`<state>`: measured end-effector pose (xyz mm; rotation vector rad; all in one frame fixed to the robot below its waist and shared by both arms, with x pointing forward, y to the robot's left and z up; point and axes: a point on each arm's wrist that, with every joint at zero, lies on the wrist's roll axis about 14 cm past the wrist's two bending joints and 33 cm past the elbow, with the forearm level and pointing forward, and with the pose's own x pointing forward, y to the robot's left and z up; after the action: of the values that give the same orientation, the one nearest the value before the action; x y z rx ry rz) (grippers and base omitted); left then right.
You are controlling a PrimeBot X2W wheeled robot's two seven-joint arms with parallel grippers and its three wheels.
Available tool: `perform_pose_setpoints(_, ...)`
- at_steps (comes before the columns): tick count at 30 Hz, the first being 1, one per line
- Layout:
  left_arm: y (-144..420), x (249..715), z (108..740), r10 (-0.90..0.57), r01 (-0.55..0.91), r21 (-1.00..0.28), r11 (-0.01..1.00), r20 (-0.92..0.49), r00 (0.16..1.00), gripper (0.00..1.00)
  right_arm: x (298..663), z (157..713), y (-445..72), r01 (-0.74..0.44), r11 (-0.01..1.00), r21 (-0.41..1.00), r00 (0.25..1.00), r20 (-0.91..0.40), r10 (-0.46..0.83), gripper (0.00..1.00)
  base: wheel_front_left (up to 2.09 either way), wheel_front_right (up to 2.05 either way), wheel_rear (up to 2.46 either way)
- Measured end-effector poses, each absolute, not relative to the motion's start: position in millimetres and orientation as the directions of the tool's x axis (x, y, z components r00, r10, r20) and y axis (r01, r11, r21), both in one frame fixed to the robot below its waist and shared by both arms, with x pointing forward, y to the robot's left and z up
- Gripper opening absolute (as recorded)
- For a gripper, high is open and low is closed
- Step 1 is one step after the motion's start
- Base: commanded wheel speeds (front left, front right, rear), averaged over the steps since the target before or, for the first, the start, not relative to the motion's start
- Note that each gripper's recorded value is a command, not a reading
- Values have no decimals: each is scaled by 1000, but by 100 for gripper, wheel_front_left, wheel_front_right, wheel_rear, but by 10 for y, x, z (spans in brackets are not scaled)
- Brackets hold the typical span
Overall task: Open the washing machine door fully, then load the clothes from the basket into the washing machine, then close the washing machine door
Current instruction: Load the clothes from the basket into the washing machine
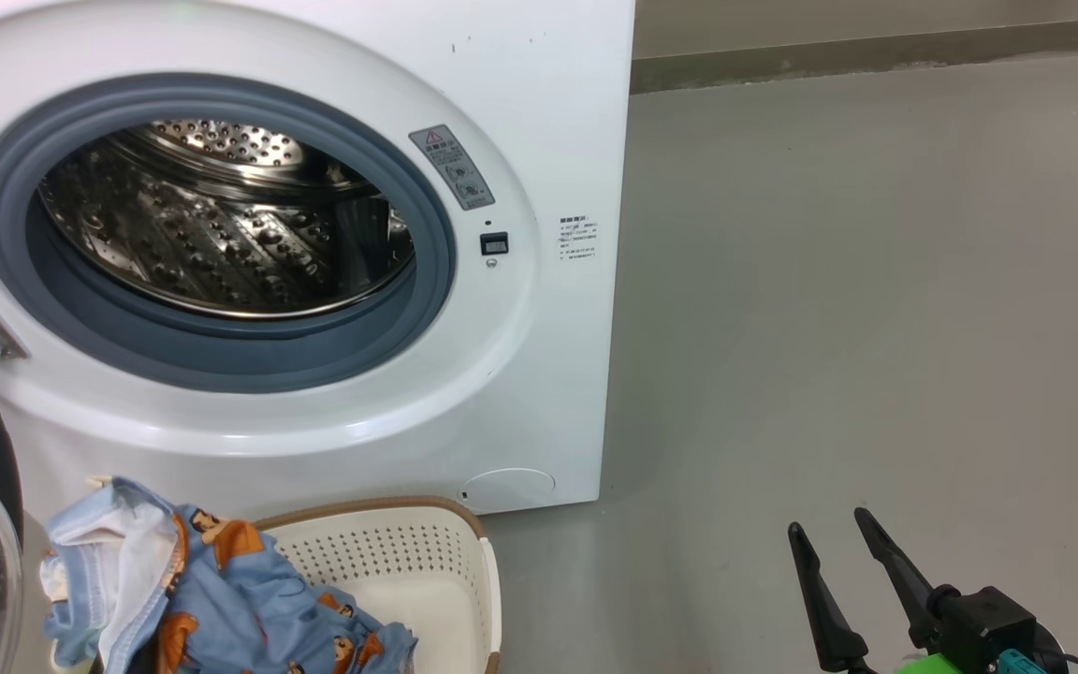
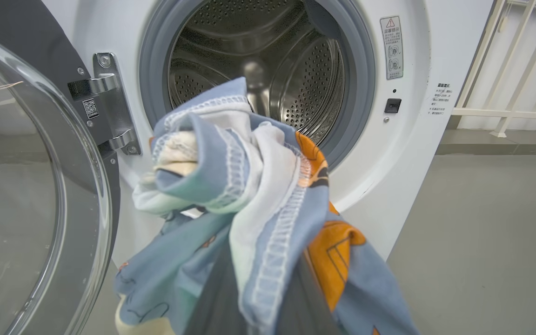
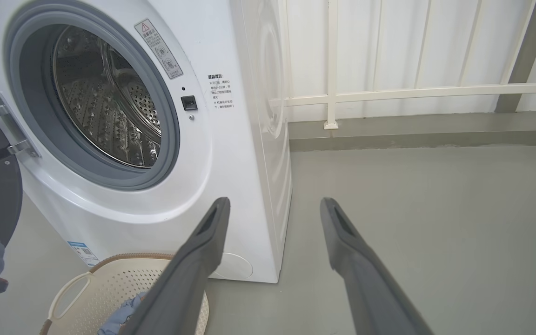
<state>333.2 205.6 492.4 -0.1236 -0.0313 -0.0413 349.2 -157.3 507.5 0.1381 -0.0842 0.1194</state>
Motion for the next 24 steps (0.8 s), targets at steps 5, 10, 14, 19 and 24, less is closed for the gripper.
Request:
perform_pose_setpoints(5, 2042, 3337, 4914, -41, 45, -126, 991, 31, 999, 0, 3493, 5065, -1575, -123, 983, 133, 990, 89, 112, 100, 0, 0, 0)
perform_pose_setpoints(10, 2013, 3352, 4905, -44, 48, -135, 990, 29, 999, 0, 3494, 5051, -1580, -121, 984, 134, 990, 84, 110, 100, 0, 0, 0)
perform_pose_setpoints(14, 2000, 3371, 4880, -47, 49, -139, 989, 21, 999, 0, 3503, 5030, -1578, -120, 983, 136, 991, 78, 110, 100, 0, 0, 0)
perform_pose_setpoints(19, 1980, 3445, 4838, -50, 51, -166, 985, 9, 999, 0, 3527, 4945, -1579, -116, 983, 144, 993, 51, 109, 100, 0, 0, 0)
perform_pose_setpoints(24, 1900, 3686, 4921, -78, 84, -181, 980, 40, 996, 0, 3573, 4855, -1568, -113, 982, 154, 994, 23, 111, 100, 0, 0, 0)
